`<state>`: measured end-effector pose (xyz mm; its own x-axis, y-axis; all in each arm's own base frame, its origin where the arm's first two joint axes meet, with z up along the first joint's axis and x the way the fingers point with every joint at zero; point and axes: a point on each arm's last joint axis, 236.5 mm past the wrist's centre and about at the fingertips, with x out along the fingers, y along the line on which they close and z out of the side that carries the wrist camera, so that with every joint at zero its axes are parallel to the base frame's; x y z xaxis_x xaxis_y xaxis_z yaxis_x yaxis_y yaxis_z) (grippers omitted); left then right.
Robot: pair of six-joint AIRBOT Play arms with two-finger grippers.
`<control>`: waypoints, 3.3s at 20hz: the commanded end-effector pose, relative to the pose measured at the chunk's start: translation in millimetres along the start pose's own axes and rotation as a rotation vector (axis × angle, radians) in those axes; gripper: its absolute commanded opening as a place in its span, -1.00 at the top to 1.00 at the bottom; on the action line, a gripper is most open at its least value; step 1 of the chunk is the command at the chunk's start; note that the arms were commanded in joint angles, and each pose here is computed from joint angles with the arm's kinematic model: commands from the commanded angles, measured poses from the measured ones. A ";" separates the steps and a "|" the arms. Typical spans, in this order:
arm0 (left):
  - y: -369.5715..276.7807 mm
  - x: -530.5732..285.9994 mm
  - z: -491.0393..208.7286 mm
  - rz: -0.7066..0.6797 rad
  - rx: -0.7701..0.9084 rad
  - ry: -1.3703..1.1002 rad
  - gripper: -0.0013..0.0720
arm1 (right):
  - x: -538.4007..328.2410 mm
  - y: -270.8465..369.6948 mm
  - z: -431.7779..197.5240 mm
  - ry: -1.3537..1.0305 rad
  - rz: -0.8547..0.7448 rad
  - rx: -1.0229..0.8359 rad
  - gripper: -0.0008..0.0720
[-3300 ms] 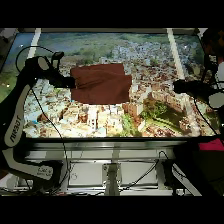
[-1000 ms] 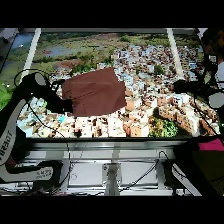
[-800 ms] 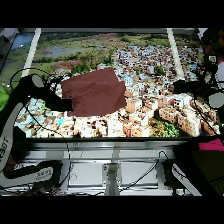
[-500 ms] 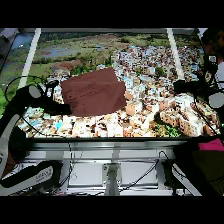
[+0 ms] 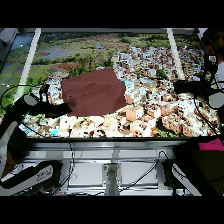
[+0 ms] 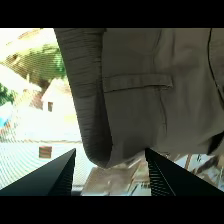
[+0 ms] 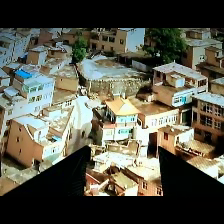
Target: Fold the clothes and pants, and hang the long-sleeved shirts on hangers.
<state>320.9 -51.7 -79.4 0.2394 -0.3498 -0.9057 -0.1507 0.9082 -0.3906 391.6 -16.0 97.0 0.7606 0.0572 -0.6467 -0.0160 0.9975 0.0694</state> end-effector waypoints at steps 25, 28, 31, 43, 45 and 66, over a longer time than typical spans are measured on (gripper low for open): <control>-33.1 -0.4 -3.4 -0.162 0.006 -0.043 0.92 | 42.3 39.2 -51.1 0.208 0.175 0.190 -0.32; -52.6 -32.9 -7.2 -0.195 0.082 -0.087 0.92 | 69.5 80.5 -72.9 0.294 0.315 0.242 -0.32; -64.2 -53.7 -14.4 -0.213 0.130 -0.107 0.92 | 91.4 117.7 -100.1 0.389 0.412 0.270 -0.32; -57.1 -58.9 -16.7 -0.172 0.170 -0.115 0.92 | 129.1 216.6 -116.3 0.567 0.663 0.136 -0.52; -55.5 -58.6 -17.0 -0.165 0.174 -0.114 0.92 | 139.6 215.0 -105.6 0.537 0.659 0.084 -0.51; -52.7 -58.1 -17.4 -0.153 0.180 -0.111 0.92 | 157.7 244.5 -163.5 0.782 0.672 0.095 0.01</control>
<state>297.9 -83.7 -9.4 0.3497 -0.4686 -0.8113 0.0669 0.8762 -0.4772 392.2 233.1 -113.4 -0.0519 0.6441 -0.7632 -0.1820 0.7453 0.6414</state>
